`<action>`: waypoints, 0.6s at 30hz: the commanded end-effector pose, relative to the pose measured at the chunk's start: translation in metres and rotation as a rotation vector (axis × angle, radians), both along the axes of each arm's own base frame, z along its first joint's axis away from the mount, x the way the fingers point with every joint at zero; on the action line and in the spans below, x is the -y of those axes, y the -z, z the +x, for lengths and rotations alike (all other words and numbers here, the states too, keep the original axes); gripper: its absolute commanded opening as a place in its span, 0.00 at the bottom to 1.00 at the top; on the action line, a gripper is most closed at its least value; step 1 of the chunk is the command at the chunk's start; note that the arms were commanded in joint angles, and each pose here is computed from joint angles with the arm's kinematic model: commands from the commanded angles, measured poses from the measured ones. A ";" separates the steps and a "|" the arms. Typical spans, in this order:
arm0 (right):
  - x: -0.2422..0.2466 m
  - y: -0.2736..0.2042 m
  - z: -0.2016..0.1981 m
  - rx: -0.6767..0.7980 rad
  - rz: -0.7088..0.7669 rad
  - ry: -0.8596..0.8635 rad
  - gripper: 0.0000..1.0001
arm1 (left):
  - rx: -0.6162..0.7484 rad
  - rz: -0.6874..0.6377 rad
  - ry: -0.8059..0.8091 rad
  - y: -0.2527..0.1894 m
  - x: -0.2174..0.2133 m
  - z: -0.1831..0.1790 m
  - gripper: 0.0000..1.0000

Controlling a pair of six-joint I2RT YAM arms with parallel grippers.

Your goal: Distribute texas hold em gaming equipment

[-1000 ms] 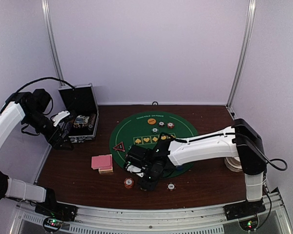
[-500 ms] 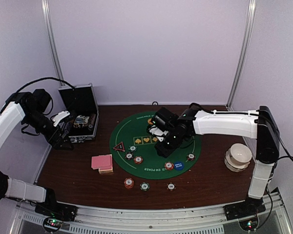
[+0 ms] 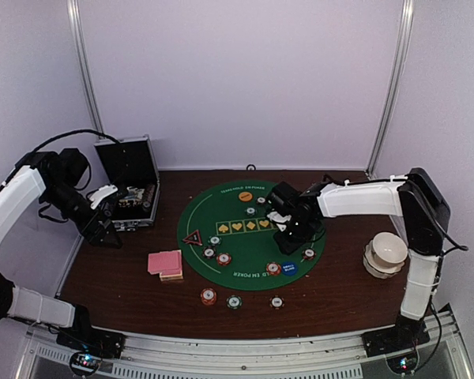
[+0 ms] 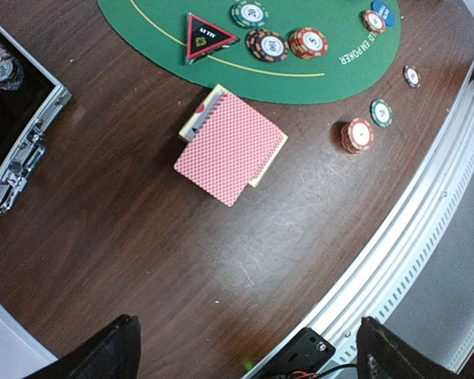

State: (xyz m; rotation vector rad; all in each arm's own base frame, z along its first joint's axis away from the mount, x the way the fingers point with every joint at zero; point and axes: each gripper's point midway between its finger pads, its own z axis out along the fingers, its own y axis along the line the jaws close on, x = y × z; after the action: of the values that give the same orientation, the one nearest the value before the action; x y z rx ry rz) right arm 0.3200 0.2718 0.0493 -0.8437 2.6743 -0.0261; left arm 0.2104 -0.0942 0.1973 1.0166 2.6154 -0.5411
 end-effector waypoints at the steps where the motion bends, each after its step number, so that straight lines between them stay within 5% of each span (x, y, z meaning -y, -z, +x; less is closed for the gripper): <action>1: 0.009 0.013 0.006 0.010 -0.017 0.037 0.25 | -0.005 -0.009 0.035 0.004 0.007 -0.001 0.98; 6: 0.018 0.018 0.003 0.001 -0.025 0.051 0.26 | -0.011 0.009 0.060 0.011 0.011 -0.003 0.98; 18: 0.020 0.006 0.011 0.011 -0.017 0.070 0.61 | -0.056 0.122 0.190 0.046 0.027 -0.010 0.98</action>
State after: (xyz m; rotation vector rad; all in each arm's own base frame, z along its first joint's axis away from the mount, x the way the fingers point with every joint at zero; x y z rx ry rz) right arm 0.3198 0.2519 0.0290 -0.7979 2.7241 -0.0610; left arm 0.1919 -0.1184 0.1625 1.2605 2.6560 -0.5267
